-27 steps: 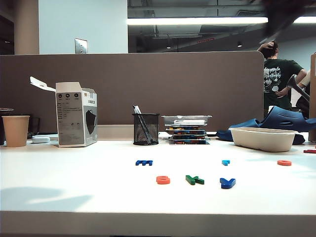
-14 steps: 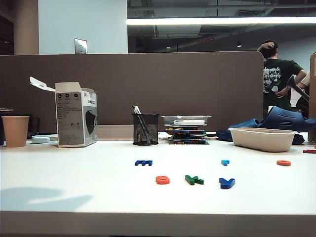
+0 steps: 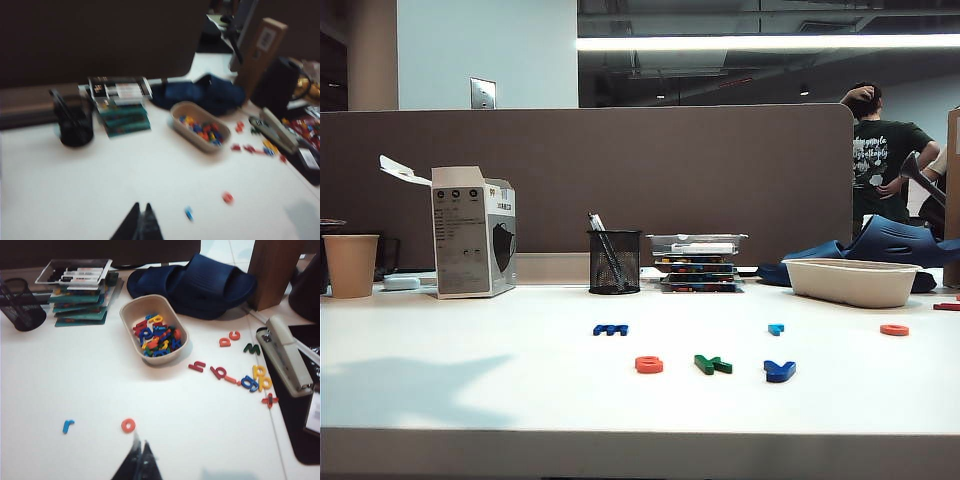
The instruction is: Select the appropriate letters from the row of letter magnets placed on the table to arrange into the word "sky".
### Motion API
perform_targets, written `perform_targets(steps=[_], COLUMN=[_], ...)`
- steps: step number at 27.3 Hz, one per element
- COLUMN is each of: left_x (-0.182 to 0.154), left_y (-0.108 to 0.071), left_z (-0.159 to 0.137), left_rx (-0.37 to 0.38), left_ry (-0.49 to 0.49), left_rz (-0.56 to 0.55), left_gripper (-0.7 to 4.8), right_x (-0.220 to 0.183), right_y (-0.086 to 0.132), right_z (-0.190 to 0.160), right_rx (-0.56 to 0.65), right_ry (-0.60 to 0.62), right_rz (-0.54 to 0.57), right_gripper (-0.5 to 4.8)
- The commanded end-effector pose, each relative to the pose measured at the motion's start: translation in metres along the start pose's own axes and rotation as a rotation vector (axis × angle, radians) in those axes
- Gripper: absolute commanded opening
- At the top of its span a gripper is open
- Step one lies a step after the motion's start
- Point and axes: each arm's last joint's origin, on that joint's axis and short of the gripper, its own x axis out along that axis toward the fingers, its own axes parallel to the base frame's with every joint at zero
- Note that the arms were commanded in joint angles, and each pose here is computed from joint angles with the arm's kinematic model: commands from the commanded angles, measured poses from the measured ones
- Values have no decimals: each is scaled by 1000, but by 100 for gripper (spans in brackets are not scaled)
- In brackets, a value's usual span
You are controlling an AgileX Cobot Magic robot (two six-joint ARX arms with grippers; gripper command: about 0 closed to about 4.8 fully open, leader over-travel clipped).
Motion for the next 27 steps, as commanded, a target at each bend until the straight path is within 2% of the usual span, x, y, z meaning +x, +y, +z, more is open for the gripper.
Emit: perform_targets(steps=[1, 6, 10, 14, 16, 19, 21, 27], left_x=[-1, -16, -39, -67, -80, -99, -107, -140], left_y=[34, 77, 106, 130, 132, 125, 117, 95], left_z=[30, 55, 64, 62, 57, 45, 33, -32], left_rx=[67, 151, 155, 140, 102, 109, 115, 113], left_ry=[-127, -208, -260, -252, -253, -276, -286, -331], left_rz=[47, 257, 398, 524, 571, 599, 578, 494], left_gripper=[-5, -5, -5, -5, -5, -5, -5, -5], right_x=[-13, -26, -38, -47, -50, -53, -54, -47], right_y=[5, 11, 16, 20, 22, 24, 25, 26], right_z=[-19, -42, -63, -82, -92, -104, -110, -134], right_rx=[-14, -34, -20, -23, -30, -39, -49, -76], right_ry=[-52, -114, -166, -209, -231, -253, -263, -280], right_rz=[-2, -4, -4, -3, 5, 7, 26, 62], right_gripper=[-8, -8, -8, -8, -8, -8, -8, -8])
